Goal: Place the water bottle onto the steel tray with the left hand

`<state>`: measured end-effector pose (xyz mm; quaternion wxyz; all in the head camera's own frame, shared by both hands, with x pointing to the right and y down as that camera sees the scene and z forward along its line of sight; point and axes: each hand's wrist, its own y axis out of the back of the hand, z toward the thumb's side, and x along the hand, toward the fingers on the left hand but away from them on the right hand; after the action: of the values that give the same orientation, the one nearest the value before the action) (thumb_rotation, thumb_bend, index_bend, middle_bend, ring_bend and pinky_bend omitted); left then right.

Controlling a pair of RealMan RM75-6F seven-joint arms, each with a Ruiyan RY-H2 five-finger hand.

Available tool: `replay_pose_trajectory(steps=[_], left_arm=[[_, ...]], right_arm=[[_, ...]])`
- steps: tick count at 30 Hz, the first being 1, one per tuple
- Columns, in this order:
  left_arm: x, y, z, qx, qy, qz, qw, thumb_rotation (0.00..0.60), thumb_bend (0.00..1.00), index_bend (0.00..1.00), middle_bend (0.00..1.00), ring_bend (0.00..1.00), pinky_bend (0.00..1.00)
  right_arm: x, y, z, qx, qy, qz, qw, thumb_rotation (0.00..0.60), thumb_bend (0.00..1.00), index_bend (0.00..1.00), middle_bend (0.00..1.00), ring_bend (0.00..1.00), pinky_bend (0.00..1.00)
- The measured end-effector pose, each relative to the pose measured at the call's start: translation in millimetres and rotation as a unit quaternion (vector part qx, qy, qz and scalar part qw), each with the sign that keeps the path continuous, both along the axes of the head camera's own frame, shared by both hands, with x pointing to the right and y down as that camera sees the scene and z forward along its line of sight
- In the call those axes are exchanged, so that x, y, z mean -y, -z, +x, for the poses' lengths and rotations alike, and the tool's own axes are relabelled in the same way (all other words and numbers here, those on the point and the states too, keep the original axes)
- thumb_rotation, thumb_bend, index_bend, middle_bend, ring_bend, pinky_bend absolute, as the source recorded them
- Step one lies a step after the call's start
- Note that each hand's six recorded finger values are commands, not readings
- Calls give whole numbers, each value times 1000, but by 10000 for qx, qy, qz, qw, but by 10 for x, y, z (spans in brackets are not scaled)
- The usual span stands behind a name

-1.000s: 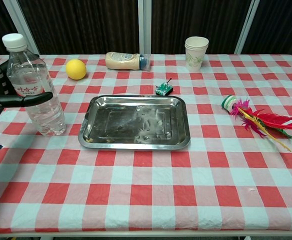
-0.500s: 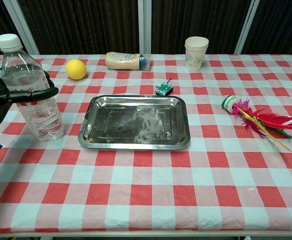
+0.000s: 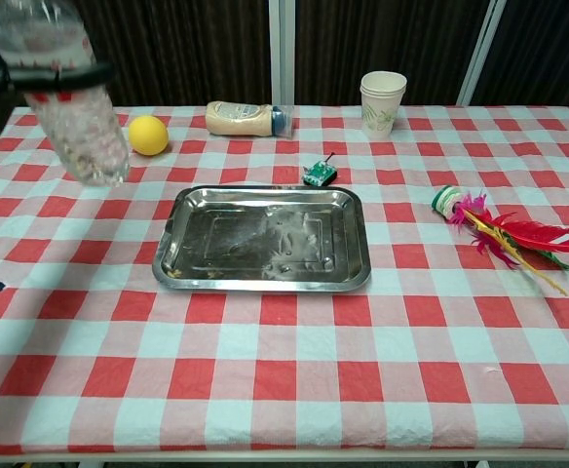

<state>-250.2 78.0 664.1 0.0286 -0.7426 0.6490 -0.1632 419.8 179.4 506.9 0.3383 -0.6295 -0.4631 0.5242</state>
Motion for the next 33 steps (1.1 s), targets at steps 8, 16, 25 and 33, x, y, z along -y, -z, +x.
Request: replay_pose_trajectory(steps=[8, 16, 25, 33], left_arm=[[174, 192, 58, 47, -171, 24, 9998, 600, 209, 648, 678, 515, 565], [240, 101, -60, 120, -132, 76, 9998, 600, 223, 644, 673, 514, 566], [256, 340, 87, -180, -191, 194, 9995, 600, 222, 640, 667, 514, 564], [68, -79, -326, 303, 56, -217, 9993, 600, 223, 640, 667, 514, 564]], right_arm=[[-15, -35, -9, 0, 27, -87, 10000, 600, 57, 133, 122, 0, 5], [-20, -29, -22, 32, 44, -84, 9999, 600, 57, 133, 123, 0, 5], [-35, -76, -29, 33, 63, -187, 9998, 600, 57, 134, 122, 0, 6], [-41, -70, -48, 63, 92, -185, 9998, 600, 57, 134, 123, 0, 6]])
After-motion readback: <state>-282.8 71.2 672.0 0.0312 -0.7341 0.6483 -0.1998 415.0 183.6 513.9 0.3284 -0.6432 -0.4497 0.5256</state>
